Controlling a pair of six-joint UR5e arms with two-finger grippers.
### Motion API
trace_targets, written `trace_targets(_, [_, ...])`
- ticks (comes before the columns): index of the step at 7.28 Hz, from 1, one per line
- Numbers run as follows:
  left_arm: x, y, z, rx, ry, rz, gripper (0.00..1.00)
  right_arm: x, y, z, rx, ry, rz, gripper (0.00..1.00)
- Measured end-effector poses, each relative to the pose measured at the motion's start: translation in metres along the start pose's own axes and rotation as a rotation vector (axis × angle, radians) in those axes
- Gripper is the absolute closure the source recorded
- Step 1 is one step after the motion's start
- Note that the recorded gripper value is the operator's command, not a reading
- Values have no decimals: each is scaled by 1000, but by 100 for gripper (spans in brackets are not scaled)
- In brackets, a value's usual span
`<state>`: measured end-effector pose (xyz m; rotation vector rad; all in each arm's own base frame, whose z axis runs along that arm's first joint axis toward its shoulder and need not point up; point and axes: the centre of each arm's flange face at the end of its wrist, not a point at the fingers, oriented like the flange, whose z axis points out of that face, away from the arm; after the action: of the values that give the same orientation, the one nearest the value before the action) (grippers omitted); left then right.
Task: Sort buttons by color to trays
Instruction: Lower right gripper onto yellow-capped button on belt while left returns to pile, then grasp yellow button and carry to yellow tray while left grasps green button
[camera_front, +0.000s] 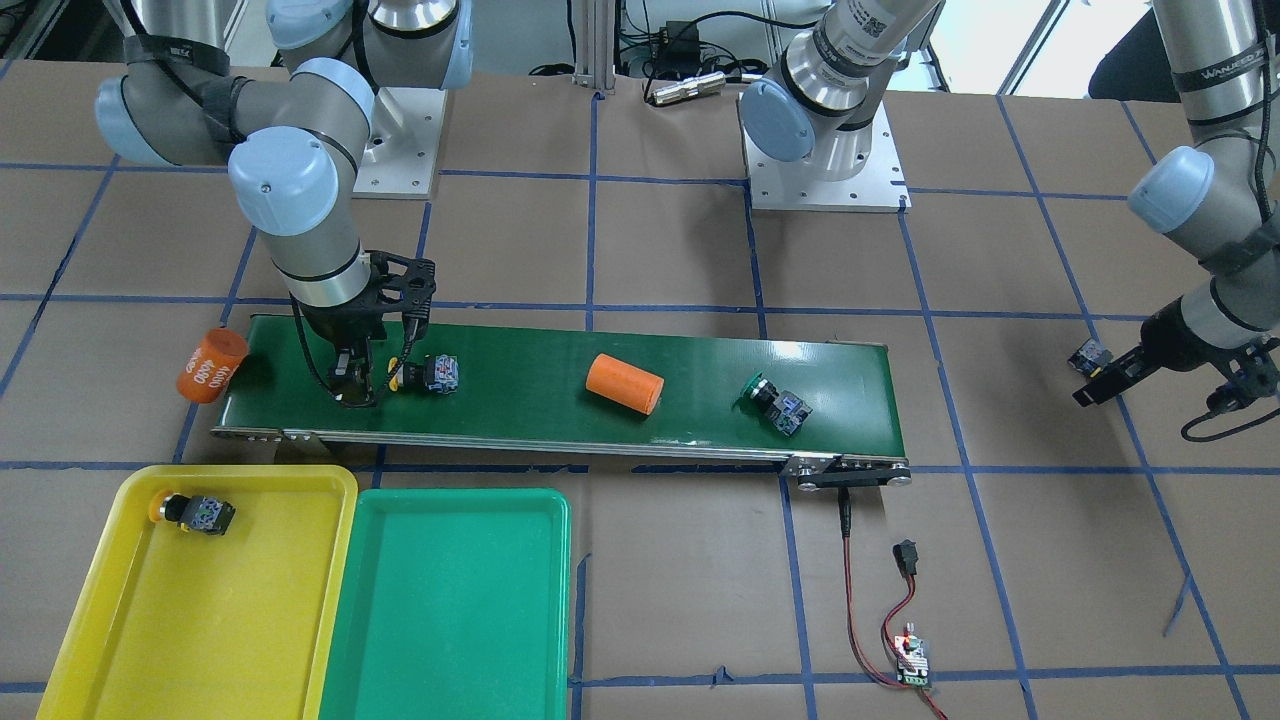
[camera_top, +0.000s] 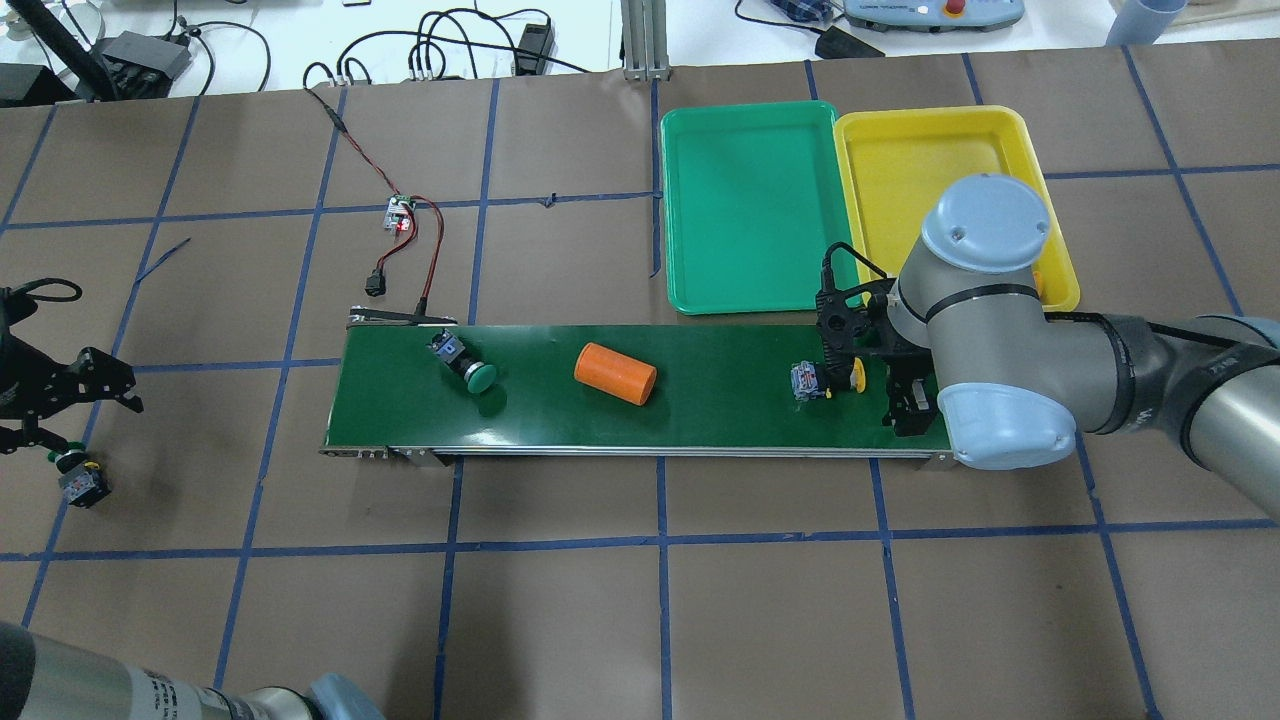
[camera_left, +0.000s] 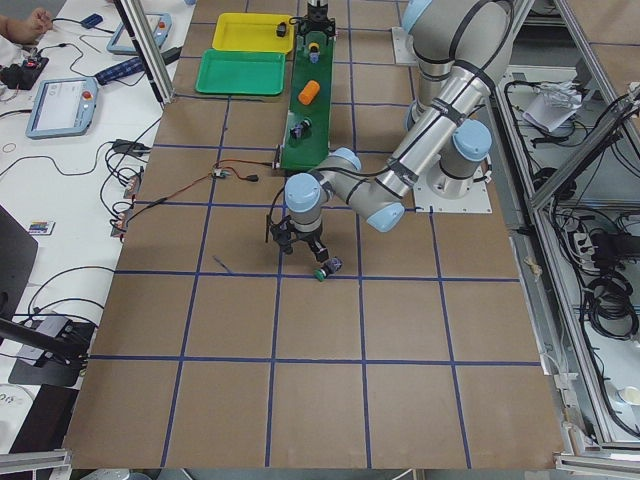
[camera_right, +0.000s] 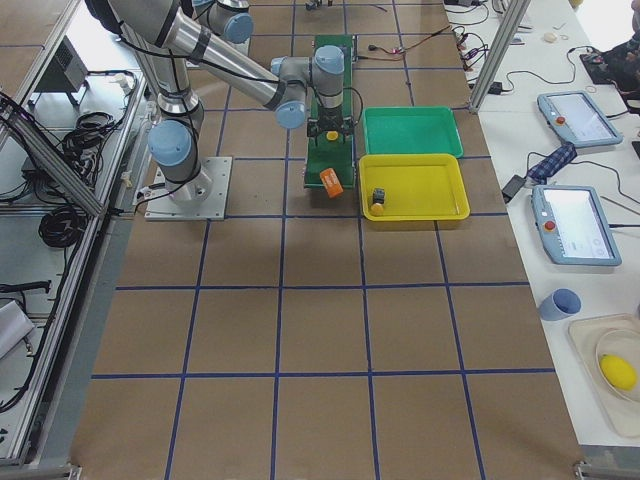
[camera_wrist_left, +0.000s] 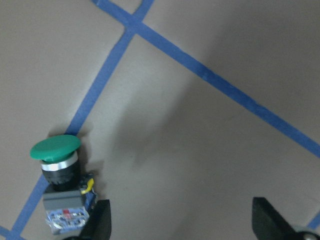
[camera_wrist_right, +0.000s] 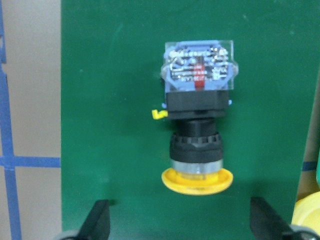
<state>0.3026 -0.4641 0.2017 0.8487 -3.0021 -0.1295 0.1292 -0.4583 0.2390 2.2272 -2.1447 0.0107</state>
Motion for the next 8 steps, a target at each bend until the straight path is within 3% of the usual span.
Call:
trace_targets(3, [-28, 2, 9, -17, -38, 20, 0, 0, 0, 0, 0, 0, 0, 0])
trace_targets(4, [-38, 4, 13, -27, -35, 34, 13, 0, 0, 0, 0, 0, 0, 0])
trace_targets(6, [-51, 5, 27, -53, -23, 47, 68, 0, 0, 1, 1, -2, 0, 15])
trace_targets(7, [-53, 6, 31, -63, -17, 48, 90, 0, 0, 1, 2, -2, 0, 32])
trace_targets(8, [-54, 6, 32, -69, -13, 48, 98, 0, -1, 1, 6, -1, -2, 46])
